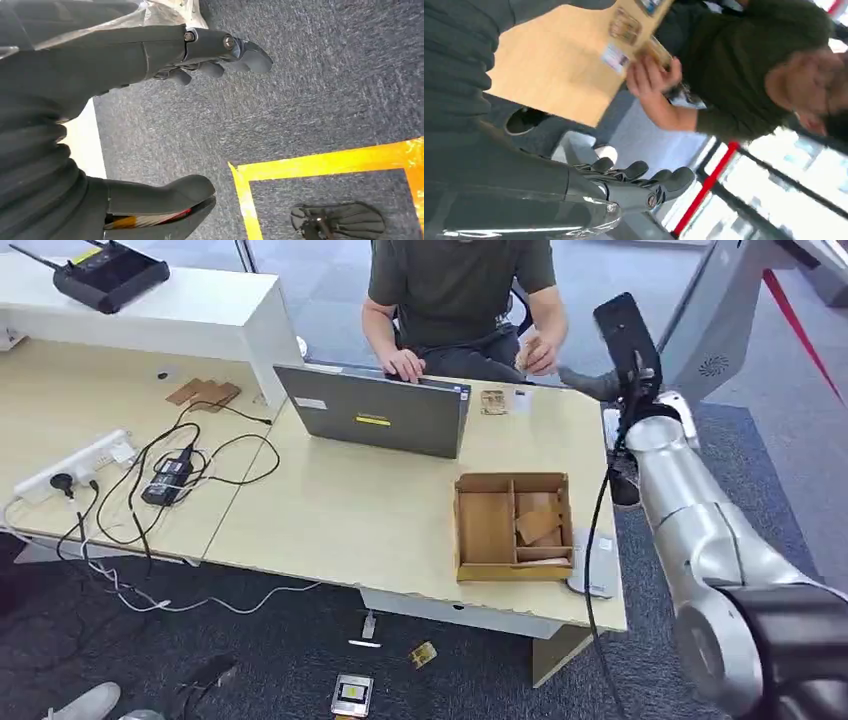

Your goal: Pass the card to the sensor for recognition and then transmit it.

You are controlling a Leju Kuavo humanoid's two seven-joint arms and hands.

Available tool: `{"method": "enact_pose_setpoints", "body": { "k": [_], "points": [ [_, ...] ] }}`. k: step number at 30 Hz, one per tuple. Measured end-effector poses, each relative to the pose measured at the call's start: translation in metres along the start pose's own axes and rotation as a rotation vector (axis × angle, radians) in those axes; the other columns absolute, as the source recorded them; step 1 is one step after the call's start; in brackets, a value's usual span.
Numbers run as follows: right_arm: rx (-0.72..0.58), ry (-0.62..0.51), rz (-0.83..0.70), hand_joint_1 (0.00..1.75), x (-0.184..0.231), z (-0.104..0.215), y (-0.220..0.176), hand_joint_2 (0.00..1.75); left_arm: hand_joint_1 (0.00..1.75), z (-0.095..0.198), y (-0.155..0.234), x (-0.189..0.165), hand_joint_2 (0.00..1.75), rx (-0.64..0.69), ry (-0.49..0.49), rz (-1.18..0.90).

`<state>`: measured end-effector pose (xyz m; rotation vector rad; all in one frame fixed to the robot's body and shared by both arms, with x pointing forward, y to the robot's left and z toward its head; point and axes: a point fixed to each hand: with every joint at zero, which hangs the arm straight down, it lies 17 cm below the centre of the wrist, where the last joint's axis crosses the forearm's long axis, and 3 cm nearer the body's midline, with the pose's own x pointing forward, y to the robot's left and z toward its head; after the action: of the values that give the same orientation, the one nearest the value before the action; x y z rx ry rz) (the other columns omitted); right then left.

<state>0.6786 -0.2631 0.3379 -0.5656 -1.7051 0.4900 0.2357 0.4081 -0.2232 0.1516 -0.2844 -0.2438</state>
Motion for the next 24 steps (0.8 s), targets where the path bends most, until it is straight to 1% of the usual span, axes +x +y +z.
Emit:
{"method": "enact_pose_setpoints", "body": {
  "k": [1, 3, 4, 5, 7, 9, 12, 14, 16, 17, 19, 20, 21, 22, 24],
  "points": [
    [-0.100, -0.023, -0.055, 0.00, -0.002, -0.002, -0.029, 1.75, 0.00, 0.000, 0.001, -0.004, 1.75, 0.007, -0.002, 0.008],
    [-0.321, -0.019, -0.173, 0.00, -0.024, 0.003, -0.095, 1.75, 0.00, -0.002, 0.003, -0.017, 1.75, 0.017, 0.001, 0.021],
    [-0.447, 0.017, -0.244, 0.00, -0.049, 0.012, -0.132, 1.75, 0.00, -0.002, 0.004, -0.023, 1.75, 0.025, 0.002, 0.030],
    [-0.528, 0.067, -0.287, 0.00, -0.081, 0.024, -0.159, 1.75, 0.00, -0.002, 0.005, -0.029, 1.75, 0.030, 0.003, 0.038],
    [-0.606, 0.185, -0.340, 0.00, -0.146, 0.053, -0.183, 1.75, 0.00, -0.003, 0.008, -0.039, 1.75, 0.045, 0.004, 0.052],
    [-0.619, 0.346, -0.363, 0.00, -0.220, 0.092, -0.182, 1.75, 0.00, -0.003, 0.011, -0.045, 1.75, 0.057, 0.006, 0.061],
    [-0.546, 0.659, -0.368, 0.00, -0.344, 0.184, -0.145, 1.75, 0.00, -0.002, 0.014, -0.059, 1.75, 0.066, 0.019, 0.070],
    [-0.465, 0.873, -0.358, 0.00, -0.413, 0.264, -0.113, 1.75, 0.00, -0.002, 0.014, -0.068, 1.75, 0.065, 0.032, 0.069],
    [-0.353, 1.059, -0.379, 0.00, -0.457, 0.335, -0.076, 1.75, 0.00, -0.001, 0.016, -0.073, 1.75, 0.062, 0.044, 0.066],
    [-0.270, 1.159, -0.401, 0.00, -0.476, 0.379, -0.051, 1.75, 0.00, -0.001, 0.016, -0.074, 1.75, 0.056, 0.048, 0.058],
    [-0.089, 1.337, -0.474, 0.00, -0.495, 0.463, 0.004, 1.75, 0.00, -0.001, 0.015, -0.071, 1.75, 0.041, 0.057, 0.047],
    [-0.019, 1.423, -0.503, 0.00, -0.499, 0.505, 0.027, 1.75, 0.00, 0.000, 0.014, -0.070, 1.75, 0.034, 0.061, 0.040],
    [0.036, 1.496, -0.537, 0.00, -0.498, 0.538, 0.048, 1.75, 0.00, 0.000, 0.014, -0.070, 1.75, 0.032, 0.066, 0.037],
    [0.062, 1.545, -0.552, 0.00, -0.498, 0.564, 0.063, 1.75, 0.00, 0.000, 0.015, -0.069, 1.75, 0.033, 0.066, 0.037],
    [0.083, 1.619, -0.567, 0.00, -0.497, 0.599, 0.077, 1.75, 0.00, 0.000, 0.018, -0.060, 1.75, 0.034, 0.055, 0.036]
  ]
}}
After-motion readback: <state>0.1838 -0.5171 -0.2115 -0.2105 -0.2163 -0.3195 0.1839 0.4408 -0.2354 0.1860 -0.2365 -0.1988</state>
